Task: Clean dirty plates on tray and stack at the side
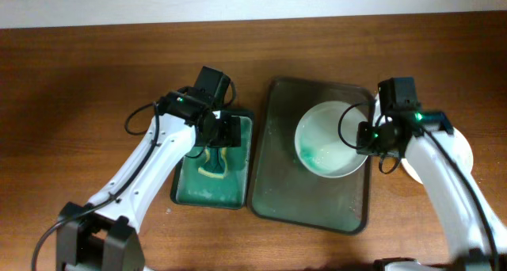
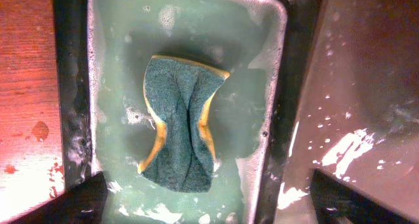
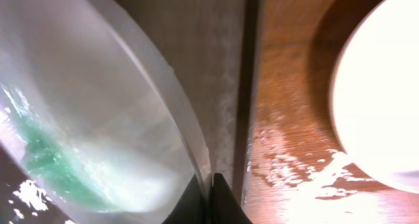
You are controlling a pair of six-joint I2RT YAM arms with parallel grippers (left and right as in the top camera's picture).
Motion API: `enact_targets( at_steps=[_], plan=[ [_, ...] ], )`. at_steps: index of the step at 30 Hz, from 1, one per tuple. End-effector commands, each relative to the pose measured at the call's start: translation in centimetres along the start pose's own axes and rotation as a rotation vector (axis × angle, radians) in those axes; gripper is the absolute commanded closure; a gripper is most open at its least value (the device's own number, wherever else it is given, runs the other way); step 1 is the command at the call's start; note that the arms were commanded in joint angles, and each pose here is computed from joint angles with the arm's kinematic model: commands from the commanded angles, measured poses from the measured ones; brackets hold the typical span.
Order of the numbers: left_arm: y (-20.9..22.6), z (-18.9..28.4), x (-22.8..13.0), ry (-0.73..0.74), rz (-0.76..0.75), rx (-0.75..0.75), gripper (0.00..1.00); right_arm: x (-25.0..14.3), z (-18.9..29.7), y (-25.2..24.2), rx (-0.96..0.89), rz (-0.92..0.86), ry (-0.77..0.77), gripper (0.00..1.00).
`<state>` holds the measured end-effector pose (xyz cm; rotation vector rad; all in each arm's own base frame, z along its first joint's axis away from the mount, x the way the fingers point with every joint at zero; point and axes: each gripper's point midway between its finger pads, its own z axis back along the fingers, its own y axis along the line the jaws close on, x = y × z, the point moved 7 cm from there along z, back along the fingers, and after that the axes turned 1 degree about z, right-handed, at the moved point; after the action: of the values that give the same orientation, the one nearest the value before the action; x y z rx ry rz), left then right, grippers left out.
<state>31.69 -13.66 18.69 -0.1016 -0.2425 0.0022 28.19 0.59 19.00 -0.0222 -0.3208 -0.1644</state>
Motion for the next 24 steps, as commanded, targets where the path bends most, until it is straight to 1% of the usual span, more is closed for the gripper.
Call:
enact_targets(
  at_steps=[1,3,9,14,19,24],
  plan=[
    [-0.3,1.3,0.2,-0.020,-0.001,-0.040,0.00,-0.2,3.6,0.2,-0.163,-0.016,-0.171,0.96],
    [-0.2,1.3,-0.2,-0.001,-0.001,-0.040,0.00,-0.5,4.7,1.4,-0.199,0.025,-0.229,0.96],
    [-0.2,1.3,-0.2,-0.001,-0.001,-0.040,0.00,-2.3,5.2,4.4,-0.354,0.164,-0.277,0.96],
    [-0.2,1.3,-0.2,0.000,-0.001,-0.040,0.00,-3.4,5.2,5.8,-0.449,0.249,-0.298,0.96],
    [-0.2,1.3,-0.2,-0.001,-0.001,-0.040,0.00,-3.8,6.3,6.7,-0.534,0.325,-0.383,0.96],
    [-0.2,1.3,-0.2,-0.001,-0.001,-0.040,0.00,-4.5,7.3,7.8,-0.582,0.389,-0.460,0.96]
  ],
)
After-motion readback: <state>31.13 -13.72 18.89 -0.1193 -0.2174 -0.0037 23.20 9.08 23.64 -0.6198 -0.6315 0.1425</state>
